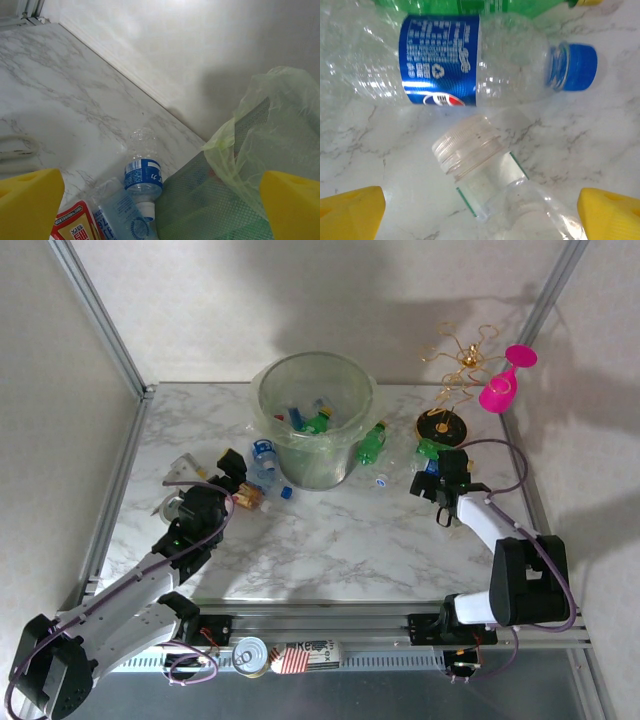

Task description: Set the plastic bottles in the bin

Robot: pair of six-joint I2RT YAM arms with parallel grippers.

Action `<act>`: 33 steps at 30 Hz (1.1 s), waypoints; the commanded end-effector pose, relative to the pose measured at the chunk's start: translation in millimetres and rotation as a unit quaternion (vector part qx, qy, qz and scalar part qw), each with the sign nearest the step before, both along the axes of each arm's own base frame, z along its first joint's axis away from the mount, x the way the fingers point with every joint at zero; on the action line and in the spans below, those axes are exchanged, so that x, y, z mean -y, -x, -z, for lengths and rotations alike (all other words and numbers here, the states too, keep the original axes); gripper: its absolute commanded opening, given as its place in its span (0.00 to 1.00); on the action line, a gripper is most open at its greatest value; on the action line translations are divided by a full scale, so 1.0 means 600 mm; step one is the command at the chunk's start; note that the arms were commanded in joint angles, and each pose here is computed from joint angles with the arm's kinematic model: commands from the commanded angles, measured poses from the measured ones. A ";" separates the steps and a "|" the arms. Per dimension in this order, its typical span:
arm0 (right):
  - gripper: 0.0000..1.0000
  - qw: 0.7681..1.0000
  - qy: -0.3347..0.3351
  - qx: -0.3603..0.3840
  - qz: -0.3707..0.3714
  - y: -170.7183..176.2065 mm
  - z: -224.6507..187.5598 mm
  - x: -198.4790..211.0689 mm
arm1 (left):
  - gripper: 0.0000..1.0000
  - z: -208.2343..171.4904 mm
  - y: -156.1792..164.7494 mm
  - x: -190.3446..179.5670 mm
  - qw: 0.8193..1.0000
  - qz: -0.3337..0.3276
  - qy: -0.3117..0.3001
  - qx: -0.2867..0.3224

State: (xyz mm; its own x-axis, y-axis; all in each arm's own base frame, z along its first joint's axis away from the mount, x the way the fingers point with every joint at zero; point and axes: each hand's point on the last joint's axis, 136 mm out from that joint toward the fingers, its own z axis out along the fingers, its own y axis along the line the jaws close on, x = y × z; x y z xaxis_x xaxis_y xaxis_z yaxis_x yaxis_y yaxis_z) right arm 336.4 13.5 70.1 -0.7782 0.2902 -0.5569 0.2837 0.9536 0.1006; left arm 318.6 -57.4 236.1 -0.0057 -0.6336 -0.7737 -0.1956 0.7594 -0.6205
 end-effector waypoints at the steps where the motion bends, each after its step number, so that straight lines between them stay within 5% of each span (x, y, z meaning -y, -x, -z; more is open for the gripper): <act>1: 0.99 0.999 -0.030 -0.034 -0.001 0.029 0.018 -0.012 | 0.99 -0.029 -0.007 -0.001 1.000 0.002 0.002 0.021; 7: 0.99 0.997 -0.070 -0.034 -0.003 0.058 0.007 -0.030 | 1.00 -0.017 -0.008 -0.001 1.000 0.004 0.006 0.017; 17: 0.94 0.995 -0.014 -0.089 0.038 0.097 0.052 0.006 | 1.00 -0.014 -0.020 0.010 1.000 0.018 0.012 0.016; 33: 0.51 0.996 -0.021 -0.083 0.007 0.086 0.053 -0.018 | 1.00 -0.019 -0.021 0.008 1.000 0.015 0.018 0.016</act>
